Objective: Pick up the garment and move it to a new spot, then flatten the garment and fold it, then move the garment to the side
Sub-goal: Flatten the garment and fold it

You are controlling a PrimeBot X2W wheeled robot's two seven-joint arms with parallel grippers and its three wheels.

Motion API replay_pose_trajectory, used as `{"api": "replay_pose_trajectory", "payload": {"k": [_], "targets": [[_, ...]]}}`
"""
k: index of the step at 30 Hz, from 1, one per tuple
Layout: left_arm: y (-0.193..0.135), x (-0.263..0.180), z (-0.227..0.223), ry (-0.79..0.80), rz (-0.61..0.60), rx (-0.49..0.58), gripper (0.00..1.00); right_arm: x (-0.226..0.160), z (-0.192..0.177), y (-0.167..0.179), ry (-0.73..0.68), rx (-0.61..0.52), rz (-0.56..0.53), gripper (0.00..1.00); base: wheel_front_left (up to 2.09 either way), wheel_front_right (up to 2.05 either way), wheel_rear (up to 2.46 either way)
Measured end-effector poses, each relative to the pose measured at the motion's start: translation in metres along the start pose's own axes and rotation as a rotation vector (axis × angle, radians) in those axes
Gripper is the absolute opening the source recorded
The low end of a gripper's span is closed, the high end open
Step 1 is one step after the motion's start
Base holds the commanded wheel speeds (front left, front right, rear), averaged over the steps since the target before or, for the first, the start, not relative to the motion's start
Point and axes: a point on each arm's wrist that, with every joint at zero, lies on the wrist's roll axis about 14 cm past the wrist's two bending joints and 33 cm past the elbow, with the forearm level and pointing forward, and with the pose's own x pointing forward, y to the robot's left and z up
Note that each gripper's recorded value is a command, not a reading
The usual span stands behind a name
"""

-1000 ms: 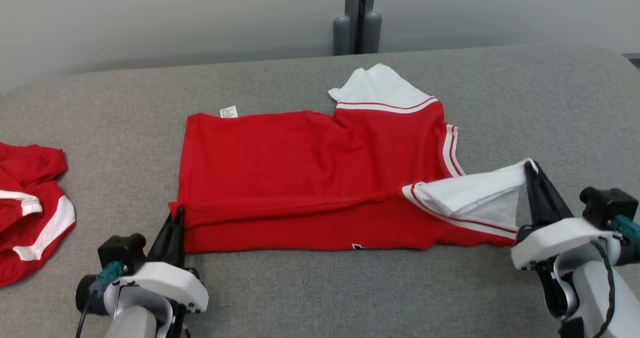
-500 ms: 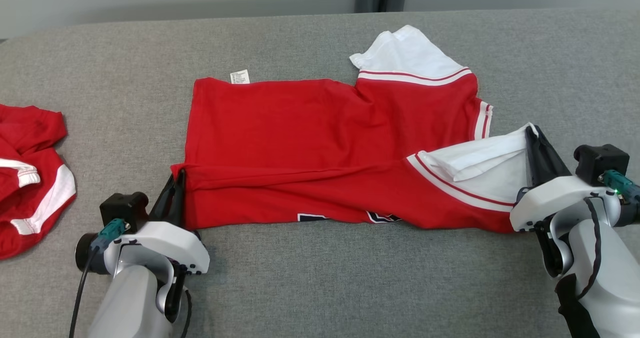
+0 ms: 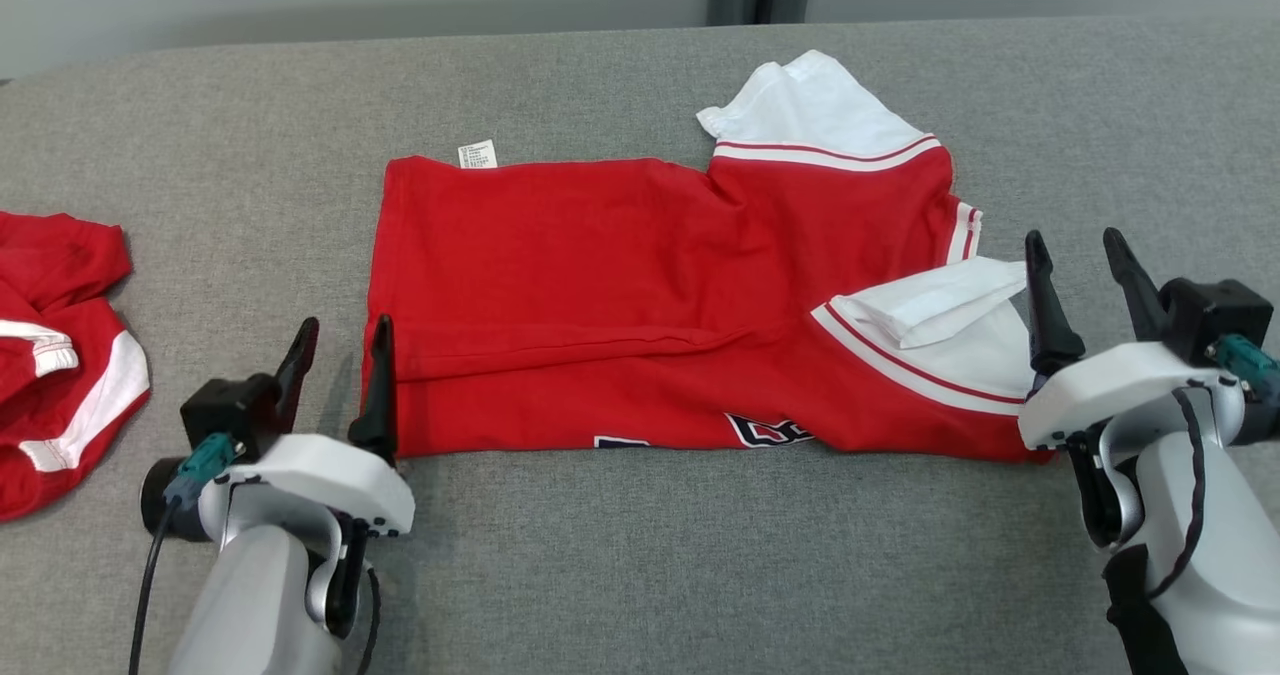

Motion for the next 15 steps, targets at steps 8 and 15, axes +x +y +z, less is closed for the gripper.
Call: {"api": "replay_pose_trajectory", "payload": {"k": [8, 15], "targets": [[0.013, -0.032, -0.031, 0.068, 0.063, -0.06, 1.0, -0.039, -0.037, 0.004, 0.075, 0.034, -0.001, 1.0, 0.0, 0.0, 0.0], [0.004, -0.041, -0.046, 0.108, 0.047, -0.075, 1.0, -0.068, -0.068, -0.002, 0.158, 0.063, -0.03, 1.0, 0.0, 0.0, 0.0]]}}
